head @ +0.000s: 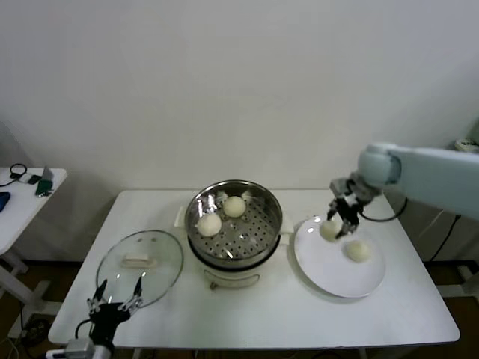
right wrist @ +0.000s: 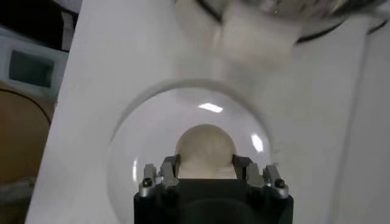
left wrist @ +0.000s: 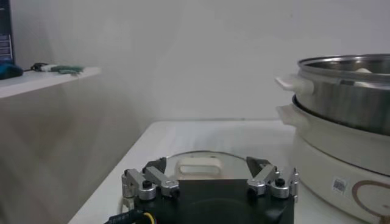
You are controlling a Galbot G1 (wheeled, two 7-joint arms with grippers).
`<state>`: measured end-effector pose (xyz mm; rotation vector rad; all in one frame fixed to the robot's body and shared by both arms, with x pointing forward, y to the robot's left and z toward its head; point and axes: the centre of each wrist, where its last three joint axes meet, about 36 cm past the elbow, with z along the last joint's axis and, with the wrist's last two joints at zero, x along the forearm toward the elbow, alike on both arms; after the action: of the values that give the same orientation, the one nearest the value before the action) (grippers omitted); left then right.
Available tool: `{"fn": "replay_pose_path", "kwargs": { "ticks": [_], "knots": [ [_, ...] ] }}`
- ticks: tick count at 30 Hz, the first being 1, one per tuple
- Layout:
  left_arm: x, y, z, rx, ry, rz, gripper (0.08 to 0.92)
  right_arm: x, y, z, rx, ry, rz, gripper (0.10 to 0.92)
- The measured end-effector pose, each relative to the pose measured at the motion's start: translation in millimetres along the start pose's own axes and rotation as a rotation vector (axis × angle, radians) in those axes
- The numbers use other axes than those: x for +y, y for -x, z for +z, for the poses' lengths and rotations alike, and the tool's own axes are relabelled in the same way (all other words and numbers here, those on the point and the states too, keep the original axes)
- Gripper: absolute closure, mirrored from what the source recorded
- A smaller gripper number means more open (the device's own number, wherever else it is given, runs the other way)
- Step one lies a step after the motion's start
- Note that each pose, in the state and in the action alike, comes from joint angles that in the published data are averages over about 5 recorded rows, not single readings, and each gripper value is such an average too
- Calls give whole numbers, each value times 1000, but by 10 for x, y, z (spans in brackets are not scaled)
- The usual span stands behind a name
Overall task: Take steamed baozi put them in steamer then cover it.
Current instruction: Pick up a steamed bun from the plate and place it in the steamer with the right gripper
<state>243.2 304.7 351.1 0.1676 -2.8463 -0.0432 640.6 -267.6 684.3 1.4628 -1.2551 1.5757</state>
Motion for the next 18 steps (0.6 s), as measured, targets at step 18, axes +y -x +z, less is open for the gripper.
{"fn": "replay_pose_path", "kwargs": {
  "ticks": [18],
  "knots": [
    [56, -48, -26, 0, 12, -11, 177, 15, -360, -2105, -29, -874, 85, 420]
  ]
}}
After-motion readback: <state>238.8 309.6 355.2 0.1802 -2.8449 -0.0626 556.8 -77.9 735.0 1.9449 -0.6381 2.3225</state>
